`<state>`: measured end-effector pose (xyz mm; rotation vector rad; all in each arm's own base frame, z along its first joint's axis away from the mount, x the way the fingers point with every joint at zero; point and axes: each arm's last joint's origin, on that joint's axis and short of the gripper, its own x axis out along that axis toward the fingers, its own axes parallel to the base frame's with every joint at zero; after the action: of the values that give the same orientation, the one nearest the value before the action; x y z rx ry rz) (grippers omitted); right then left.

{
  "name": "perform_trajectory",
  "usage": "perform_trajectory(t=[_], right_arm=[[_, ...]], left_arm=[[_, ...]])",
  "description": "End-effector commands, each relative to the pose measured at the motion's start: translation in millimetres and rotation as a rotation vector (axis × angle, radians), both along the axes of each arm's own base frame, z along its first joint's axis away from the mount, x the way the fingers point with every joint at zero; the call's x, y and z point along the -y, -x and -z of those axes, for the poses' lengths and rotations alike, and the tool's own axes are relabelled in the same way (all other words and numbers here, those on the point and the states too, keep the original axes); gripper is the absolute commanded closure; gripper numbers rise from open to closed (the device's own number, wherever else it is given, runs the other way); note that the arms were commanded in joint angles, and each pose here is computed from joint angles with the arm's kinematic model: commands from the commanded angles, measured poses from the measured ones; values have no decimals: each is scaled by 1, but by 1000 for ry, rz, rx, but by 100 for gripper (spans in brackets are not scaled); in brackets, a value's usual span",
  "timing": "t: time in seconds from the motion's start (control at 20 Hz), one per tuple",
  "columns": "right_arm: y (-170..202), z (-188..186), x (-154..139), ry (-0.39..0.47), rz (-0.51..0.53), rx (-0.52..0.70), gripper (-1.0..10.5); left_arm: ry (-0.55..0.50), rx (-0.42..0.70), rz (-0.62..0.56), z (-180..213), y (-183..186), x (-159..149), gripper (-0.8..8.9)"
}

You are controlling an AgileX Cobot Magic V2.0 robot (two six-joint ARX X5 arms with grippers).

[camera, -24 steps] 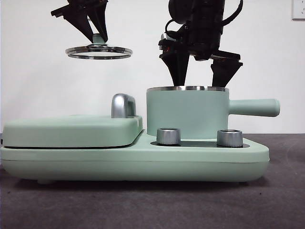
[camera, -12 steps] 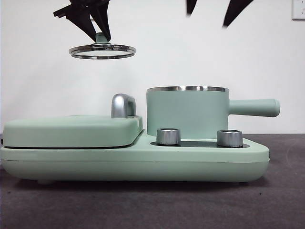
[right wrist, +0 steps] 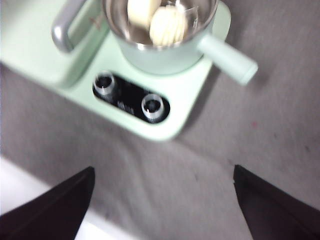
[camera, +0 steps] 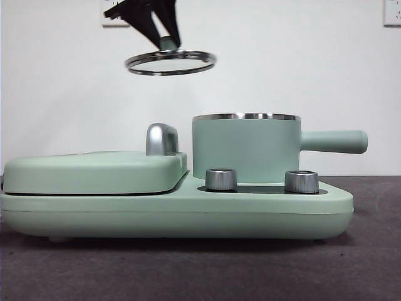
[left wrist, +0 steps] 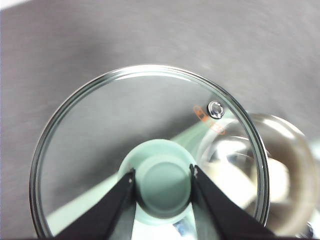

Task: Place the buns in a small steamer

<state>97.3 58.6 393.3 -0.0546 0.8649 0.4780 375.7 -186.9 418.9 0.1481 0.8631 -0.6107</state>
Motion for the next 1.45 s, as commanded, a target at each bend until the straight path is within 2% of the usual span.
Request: perform_trajectory(t=[0.05,0.4,0.65,1.05,1.45], right_arm=[[19,8,11,-89,21,100,504],[59,56,34,-184,19,254,504],[61,81,35,-185,24,240,504],[58,75,33,-224,21,295,504],[58,74,32,-242,-8,299,504]], left_arm=[[37,52,49,-14,14,14,798],[34,37,144,-12,36,48,798],[28,11,185,-10,48,64,798],[-29,-82,231,18,52,88,798],[-40,-95,243,34,44,101,798]])
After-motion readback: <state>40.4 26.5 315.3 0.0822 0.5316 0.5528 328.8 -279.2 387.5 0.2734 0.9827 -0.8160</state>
